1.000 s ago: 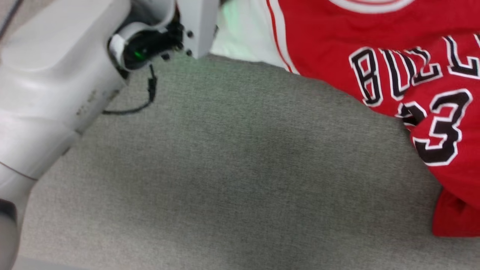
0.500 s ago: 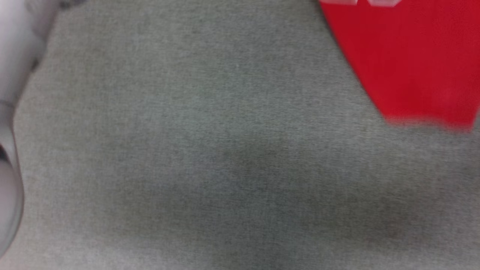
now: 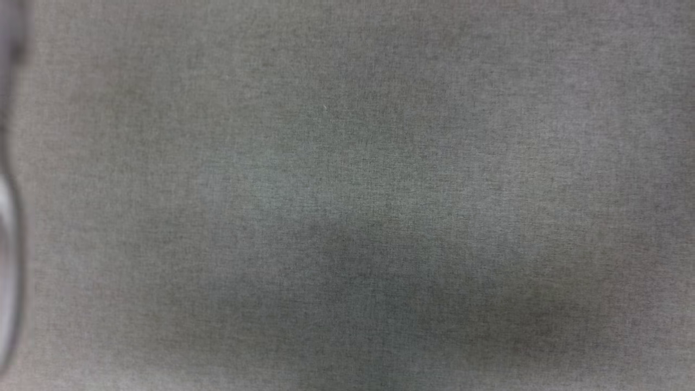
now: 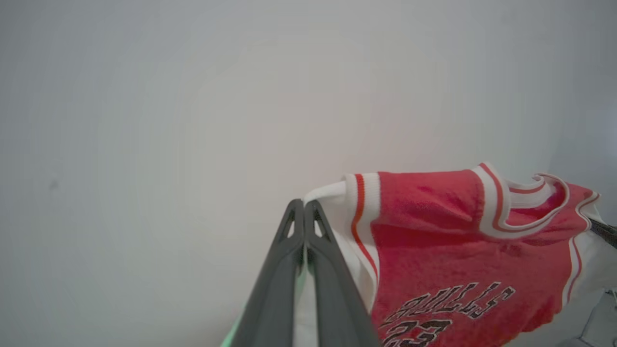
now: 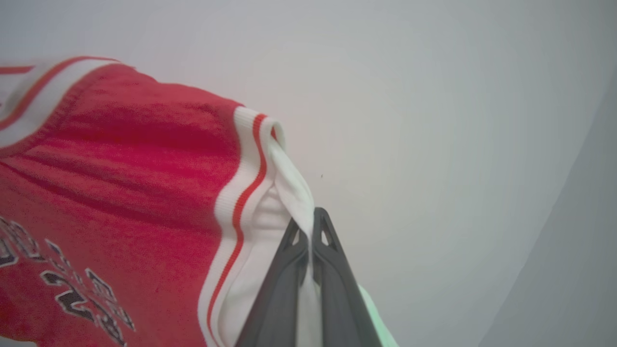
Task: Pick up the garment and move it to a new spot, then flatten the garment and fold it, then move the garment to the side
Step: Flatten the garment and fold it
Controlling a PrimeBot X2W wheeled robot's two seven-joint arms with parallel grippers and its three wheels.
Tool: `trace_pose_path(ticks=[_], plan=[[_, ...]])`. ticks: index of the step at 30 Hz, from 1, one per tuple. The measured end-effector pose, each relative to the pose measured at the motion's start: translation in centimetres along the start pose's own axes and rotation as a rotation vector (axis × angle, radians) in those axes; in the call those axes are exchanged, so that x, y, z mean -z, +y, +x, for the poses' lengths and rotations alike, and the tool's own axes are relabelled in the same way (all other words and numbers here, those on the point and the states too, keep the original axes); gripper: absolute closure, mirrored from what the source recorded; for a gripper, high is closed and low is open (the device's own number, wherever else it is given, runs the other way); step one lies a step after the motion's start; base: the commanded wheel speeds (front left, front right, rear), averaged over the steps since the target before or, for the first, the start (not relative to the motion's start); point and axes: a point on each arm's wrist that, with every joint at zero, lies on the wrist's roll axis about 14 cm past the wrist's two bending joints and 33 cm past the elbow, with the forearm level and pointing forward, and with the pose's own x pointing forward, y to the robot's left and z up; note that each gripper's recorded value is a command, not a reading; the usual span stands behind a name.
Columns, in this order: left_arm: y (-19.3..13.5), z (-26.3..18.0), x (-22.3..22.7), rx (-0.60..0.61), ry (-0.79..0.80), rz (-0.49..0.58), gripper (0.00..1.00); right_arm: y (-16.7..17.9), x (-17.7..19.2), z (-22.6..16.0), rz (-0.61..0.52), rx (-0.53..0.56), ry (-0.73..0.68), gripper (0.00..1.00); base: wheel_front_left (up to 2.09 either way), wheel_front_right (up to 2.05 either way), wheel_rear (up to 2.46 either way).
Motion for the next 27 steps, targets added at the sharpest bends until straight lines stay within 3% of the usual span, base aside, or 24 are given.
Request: trace_pose_path(ticks=[6, 9, 17, 27], plan=[[0.3, -4.9, 6.0, 0.013, 0.138, -0.031, 1.0, 2.5, 4.9, -3.9, -0.046, -0.114, 0.121, 1.0, 0.0, 0.0, 0.0], [-0.1, -8.3, 8.4, 0.031, 0.198, -0.101, 1.0, 3.4, 7.4, -7.1, -0.038, -0.167, 0.192, 1.0, 0.0, 0.0, 0.0], [-2.0, -20.4, 12.9, 0.054, 0.401, -0.275, 1.0, 6.3, 14.0, -19.6, 0.072, -0.309, 0.468, 1.0, 0.0, 0.0, 0.0], [-6.6, -34.3, 15.1, 0.037, 0.649, -0.487, 1.0, 9.0, 15.0, -32.0, 0.225, -0.401, 0.74, 1.0, 0.0, 0.0, 0.0]])
